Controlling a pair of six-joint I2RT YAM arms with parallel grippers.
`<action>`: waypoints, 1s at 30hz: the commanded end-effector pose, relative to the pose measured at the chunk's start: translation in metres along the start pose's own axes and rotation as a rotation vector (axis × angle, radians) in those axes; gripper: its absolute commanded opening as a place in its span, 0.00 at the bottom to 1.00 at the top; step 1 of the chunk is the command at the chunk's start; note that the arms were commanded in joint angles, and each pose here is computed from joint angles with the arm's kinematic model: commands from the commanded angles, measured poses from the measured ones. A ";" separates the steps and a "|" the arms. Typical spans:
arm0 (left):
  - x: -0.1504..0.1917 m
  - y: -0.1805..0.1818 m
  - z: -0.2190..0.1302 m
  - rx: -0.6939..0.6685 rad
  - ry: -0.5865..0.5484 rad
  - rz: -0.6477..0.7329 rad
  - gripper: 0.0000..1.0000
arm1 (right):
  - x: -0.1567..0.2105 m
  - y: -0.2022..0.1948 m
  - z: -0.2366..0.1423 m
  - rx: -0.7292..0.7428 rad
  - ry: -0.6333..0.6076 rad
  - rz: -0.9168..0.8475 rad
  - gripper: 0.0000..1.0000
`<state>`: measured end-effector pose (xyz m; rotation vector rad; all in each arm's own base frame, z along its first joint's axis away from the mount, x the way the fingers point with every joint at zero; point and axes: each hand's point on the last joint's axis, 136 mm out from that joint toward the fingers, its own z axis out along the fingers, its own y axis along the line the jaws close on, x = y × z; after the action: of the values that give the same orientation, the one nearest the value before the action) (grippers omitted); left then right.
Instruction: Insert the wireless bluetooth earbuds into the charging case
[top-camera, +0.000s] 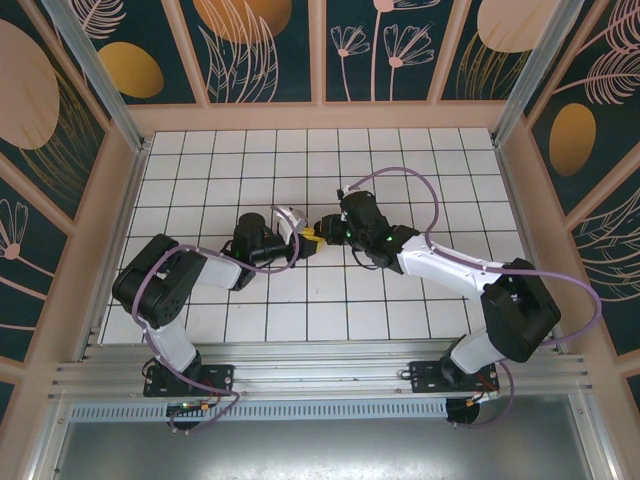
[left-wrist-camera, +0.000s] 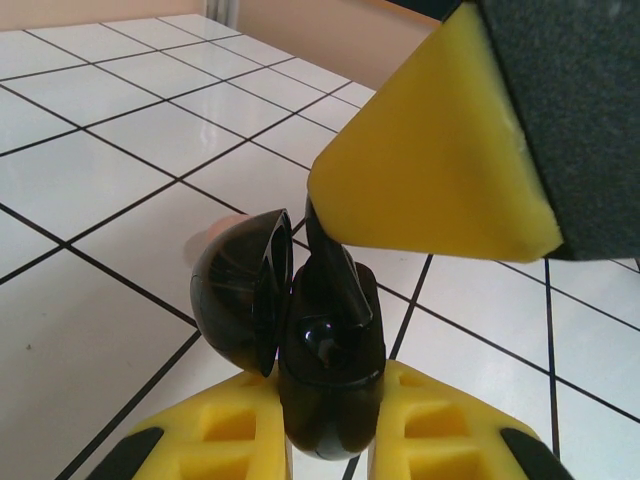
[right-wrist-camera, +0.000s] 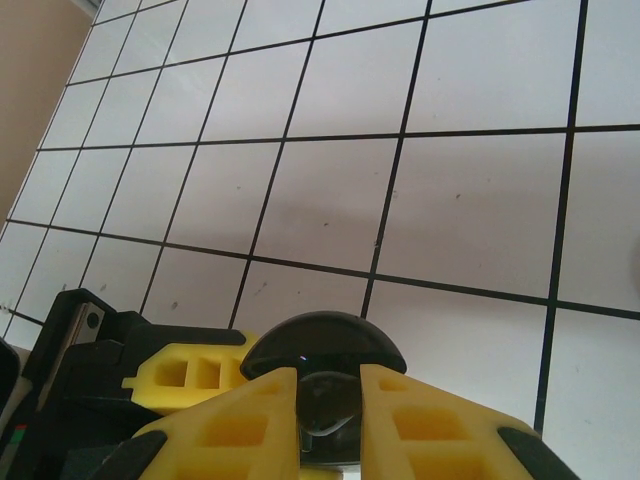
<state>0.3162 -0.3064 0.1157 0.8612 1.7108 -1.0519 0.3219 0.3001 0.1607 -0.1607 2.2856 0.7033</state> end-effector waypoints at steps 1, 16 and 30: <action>-0.026 -0.006 0.000 0.015 -0.065 0.041 0.07 | -0.004 0.011 0.003 -0.027 -0.020 -0.033 0.19; -0.039 -0.006 -0.002 0.008 -0.097 0.029 0.07 | 0.008 0.004 -0.003 0.016 -0.007 -0.091 0.19; -0.042 -0.005 -0.002 -0.002 -0.102 0.028 0.08 | 0.003 0.000 -0.015 0.070 -0.048 -0.143 0.19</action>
<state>0.3150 -0.3079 0.1252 0.8326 1.7099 -1.0777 0.3161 0.3032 0.1688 -0.2542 2.2223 0.6113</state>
